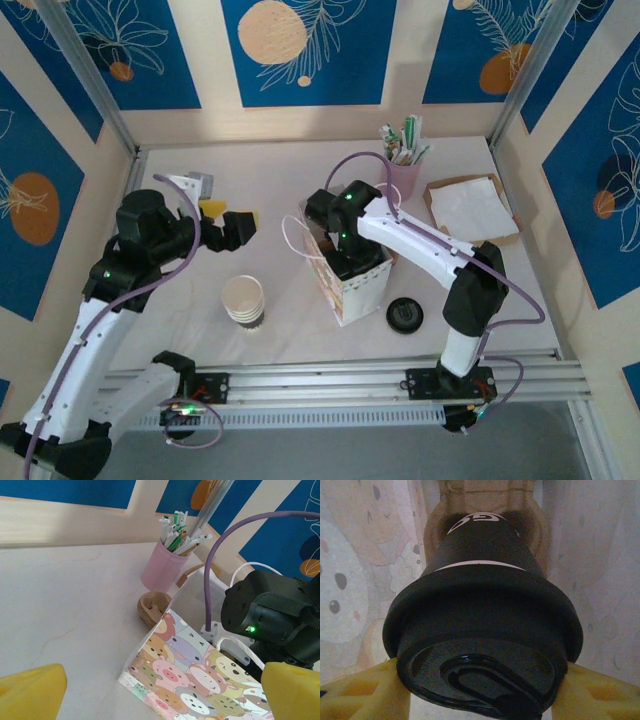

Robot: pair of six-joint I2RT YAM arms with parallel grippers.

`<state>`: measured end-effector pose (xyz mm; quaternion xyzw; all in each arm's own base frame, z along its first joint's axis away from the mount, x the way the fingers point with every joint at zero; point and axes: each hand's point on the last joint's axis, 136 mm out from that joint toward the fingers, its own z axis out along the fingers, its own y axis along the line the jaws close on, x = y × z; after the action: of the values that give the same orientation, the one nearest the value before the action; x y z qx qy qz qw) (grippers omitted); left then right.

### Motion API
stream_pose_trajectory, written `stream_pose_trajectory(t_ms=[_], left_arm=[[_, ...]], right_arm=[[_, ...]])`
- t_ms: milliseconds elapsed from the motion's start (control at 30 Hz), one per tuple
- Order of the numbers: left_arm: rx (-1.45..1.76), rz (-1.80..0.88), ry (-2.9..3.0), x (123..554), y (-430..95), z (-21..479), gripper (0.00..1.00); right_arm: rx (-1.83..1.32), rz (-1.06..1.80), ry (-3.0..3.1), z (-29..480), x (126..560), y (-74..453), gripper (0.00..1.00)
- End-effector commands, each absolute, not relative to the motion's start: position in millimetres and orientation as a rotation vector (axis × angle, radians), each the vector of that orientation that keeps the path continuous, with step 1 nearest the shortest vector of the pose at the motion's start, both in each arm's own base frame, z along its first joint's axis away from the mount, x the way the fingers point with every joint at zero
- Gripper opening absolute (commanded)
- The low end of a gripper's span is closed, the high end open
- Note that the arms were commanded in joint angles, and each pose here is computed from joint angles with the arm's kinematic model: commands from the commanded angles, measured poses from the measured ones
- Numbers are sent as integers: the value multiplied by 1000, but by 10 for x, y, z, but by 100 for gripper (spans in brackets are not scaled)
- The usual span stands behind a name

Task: Pack the takeout coffee

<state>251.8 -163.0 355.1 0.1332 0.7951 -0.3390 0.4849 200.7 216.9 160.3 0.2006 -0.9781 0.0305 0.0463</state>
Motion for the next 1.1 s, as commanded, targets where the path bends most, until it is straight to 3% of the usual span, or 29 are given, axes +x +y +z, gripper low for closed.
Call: stream_pose_trajectory(t_ms=[0, 1067], left_arm=[[356, -827, 1896, 2515, -1668, 3626, 100], [355, -827, 1906, 2539, -1678, 3593, 100]], right_arm=[[558, 230, -2944, 1418, 2039, 2010, 62], [552, 203, -2948, 1303, 2101, 2018, 61]])
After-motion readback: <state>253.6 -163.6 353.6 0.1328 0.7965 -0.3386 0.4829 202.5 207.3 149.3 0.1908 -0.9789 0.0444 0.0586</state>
